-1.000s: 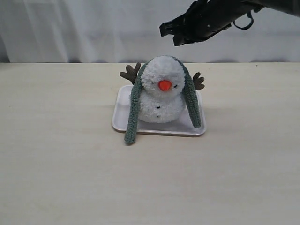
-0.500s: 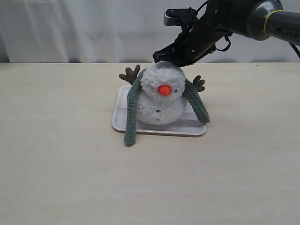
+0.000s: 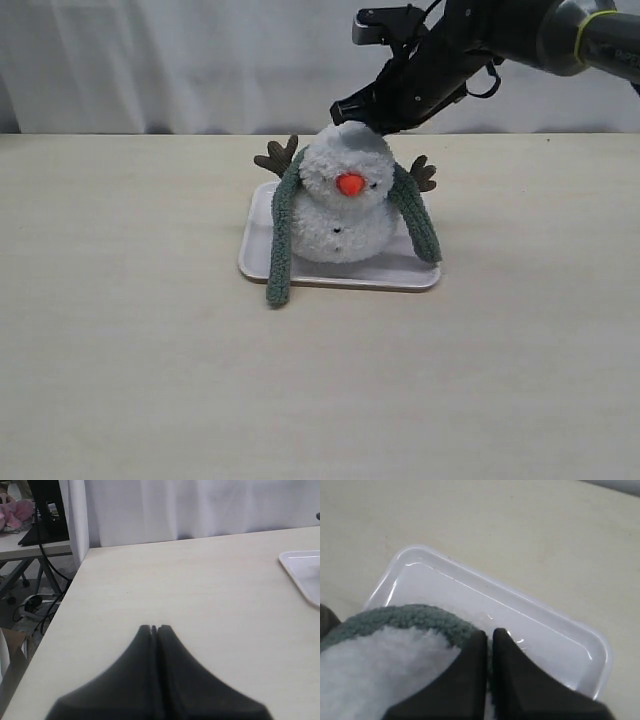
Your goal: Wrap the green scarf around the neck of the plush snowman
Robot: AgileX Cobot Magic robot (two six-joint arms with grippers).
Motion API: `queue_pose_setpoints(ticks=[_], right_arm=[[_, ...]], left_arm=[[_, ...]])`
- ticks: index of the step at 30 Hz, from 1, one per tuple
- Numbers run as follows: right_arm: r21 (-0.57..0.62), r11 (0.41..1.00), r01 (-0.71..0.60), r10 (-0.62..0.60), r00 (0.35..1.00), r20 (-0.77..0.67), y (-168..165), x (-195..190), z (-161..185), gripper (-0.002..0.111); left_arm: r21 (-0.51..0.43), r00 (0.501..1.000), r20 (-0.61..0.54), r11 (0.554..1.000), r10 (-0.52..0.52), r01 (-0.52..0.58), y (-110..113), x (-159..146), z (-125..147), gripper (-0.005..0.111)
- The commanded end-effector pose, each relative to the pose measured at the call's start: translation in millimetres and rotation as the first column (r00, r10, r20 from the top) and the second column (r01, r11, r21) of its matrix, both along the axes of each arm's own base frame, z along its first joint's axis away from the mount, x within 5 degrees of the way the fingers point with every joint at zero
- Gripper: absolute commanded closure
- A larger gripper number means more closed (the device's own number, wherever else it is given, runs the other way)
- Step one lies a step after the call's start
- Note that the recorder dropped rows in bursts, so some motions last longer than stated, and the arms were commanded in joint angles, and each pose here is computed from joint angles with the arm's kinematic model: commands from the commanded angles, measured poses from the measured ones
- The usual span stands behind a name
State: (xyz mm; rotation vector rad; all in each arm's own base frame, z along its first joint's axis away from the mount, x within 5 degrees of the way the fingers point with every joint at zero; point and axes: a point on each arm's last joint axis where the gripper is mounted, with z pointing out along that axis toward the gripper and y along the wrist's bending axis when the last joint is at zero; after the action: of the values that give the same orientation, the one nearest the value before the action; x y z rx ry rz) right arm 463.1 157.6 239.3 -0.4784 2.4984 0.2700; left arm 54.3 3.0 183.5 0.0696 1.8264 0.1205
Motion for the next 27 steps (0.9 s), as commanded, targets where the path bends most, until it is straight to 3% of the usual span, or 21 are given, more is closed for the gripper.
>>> queue_pose_setpoints(ticks=[1,6,9,13,17,23,27], right_arm=[[0.012,1.0,-0.002,0.001,0.998,0.063,-3.6,-8.1,33.4,0.1],[0.075,0.997,-0.007,0.0,0.996,0.095,-0.3,-18.4,58.7,0.085],[0.089,0.992,-0.092,0.083,0.991,0.105,15.8,-27.4,64.7,0.082],[0.043,0.981,-0.188,0.184,0.978,0.096,45.8,-39.0,57.2,0.086],[-0.067,0.967,-0.246,0.252,0.962,0.104,77.5,-49.2,42.8,0.104],[-0.22,0.944,-0.245,0.274,0.955,0.111,103.3,-53.6,17.3,0.104],[-0.237,0.945,-0.227,0.253,0.964,0.085,105.5,-49.9,1.4,0.104]], left_arm=[[0.0,1.0,0.012,1.0,0.0,0.0,0.0,0.2,0.1,0.107],[0.0,1.0,0.012,1.0,0.0,0.0,0.0,0.2,0.1,0.107],[0.0,1.0,0.012,1.0,0.0,0.0,0.0,0.2,0.1,0.107],[0.0,1.0,0.012,1.0,0.0,0.0,0.0,0.2,0.1,0.107],[-0.001,1.0,0.01,1.0,0.0,0.0,0.0,0.2,0.0,0.107],[-0.001,1.0,0.01,1.0,0.0,0.0,0.0,0.2,0.0,0.107],[-0.001,1.0,0.01,1.0,0.0,0.0,0.0,0.2,0.0,0.107]])
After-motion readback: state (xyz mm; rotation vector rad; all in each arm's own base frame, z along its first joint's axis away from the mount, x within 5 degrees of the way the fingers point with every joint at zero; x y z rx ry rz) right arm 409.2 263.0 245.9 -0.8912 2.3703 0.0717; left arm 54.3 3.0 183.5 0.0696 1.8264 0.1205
